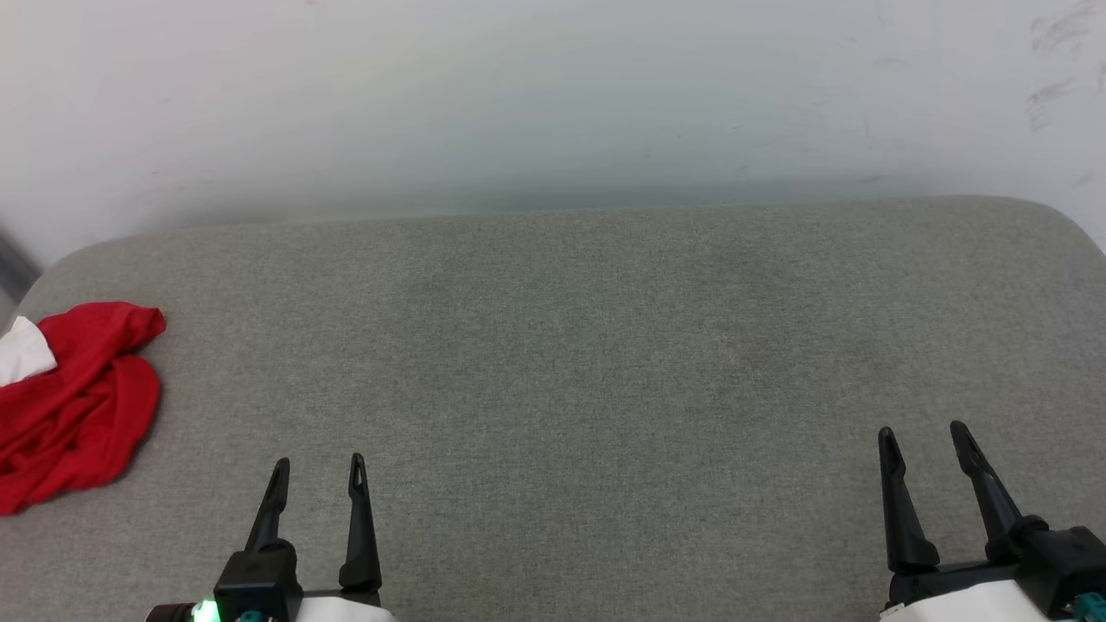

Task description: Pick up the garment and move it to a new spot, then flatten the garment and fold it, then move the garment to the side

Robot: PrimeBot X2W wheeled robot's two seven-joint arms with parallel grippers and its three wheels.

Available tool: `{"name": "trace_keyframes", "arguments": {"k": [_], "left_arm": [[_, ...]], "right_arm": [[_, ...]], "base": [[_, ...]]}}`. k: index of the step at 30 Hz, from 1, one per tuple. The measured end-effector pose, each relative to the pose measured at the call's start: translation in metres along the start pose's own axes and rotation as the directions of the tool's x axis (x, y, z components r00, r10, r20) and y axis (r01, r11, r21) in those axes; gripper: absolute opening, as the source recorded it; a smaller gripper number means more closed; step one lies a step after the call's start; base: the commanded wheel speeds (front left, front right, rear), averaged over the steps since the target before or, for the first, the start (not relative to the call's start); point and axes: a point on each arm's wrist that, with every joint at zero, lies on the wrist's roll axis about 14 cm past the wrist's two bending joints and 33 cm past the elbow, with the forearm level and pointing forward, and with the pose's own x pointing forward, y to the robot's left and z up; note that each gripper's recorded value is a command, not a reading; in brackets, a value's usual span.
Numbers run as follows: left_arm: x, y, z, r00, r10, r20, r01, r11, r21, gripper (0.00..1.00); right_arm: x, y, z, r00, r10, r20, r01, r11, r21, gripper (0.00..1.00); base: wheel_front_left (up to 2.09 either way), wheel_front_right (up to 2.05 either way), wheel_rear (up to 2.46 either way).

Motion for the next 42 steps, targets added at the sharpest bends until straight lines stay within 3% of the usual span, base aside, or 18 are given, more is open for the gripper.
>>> {"name": "trace_keyframes", "arguments": {"k": [19,33,42], "left_arm": [[-0.004,0.008,-0.010,0.999,0.027,-0.034,-0.027,0.999,-0.027,1.00],[-0.029,0.055,-0.003,0.982,0.189,-0.022,-0.189,0.982,-0.009,1.00],[-0.059,0.096,0.002,0.941,0.338,-0.014,-0.338,0.941,0.017,1.00]], "right_arm": [[0.002,0.005,-0.001,1.000,0.013,-0.002,-0.013,1.000,0.018,1.00],[0.020,0.048,-0.006,0.988,0.152,-0.006,-0.152,0.988,0.035,1.00],[0.034,0.092,-0.009,0.959,0.283,-0.004,-0.283,0.958,0.044,1.00]], "base": [[0.00,0.00,0.00],[0.00,0.00,0.00],[0.00,0.00,0.00]]}}
